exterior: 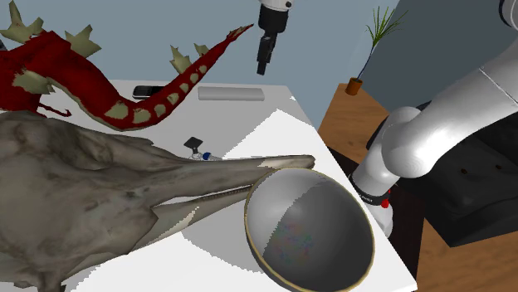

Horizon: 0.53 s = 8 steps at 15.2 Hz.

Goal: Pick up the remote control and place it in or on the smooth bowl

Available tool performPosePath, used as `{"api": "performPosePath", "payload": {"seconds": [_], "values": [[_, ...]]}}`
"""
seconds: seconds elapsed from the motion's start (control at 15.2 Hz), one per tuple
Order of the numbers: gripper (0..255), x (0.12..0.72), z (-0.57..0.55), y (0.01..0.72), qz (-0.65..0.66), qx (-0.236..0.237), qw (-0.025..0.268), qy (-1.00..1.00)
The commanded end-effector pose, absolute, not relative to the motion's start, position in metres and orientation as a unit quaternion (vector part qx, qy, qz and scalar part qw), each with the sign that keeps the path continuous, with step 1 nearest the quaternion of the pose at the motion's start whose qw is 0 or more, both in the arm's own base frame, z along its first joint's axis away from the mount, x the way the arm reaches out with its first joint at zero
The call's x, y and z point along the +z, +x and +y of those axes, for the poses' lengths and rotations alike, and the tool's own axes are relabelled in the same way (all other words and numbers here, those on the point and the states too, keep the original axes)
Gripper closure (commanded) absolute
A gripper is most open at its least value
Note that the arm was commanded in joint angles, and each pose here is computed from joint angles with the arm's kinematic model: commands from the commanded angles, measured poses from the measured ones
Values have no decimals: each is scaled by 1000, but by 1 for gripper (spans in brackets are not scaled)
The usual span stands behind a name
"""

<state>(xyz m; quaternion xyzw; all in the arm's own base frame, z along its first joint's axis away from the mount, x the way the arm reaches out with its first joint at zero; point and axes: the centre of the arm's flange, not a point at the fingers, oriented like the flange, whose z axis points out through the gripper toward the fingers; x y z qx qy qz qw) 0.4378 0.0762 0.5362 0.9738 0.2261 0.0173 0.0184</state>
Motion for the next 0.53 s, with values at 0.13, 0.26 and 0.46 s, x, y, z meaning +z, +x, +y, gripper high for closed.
{"api": "performPosePath", "payload": {"seconds": [0.13, 0.26, 0.46], "values": [[0, 510, 114, 466, 293, 11, 13, 956], [0, 498, 134, 479, 325, 7, 11, 946], [0, 483, 152, 488, 352, 4, 9, 936]]}}
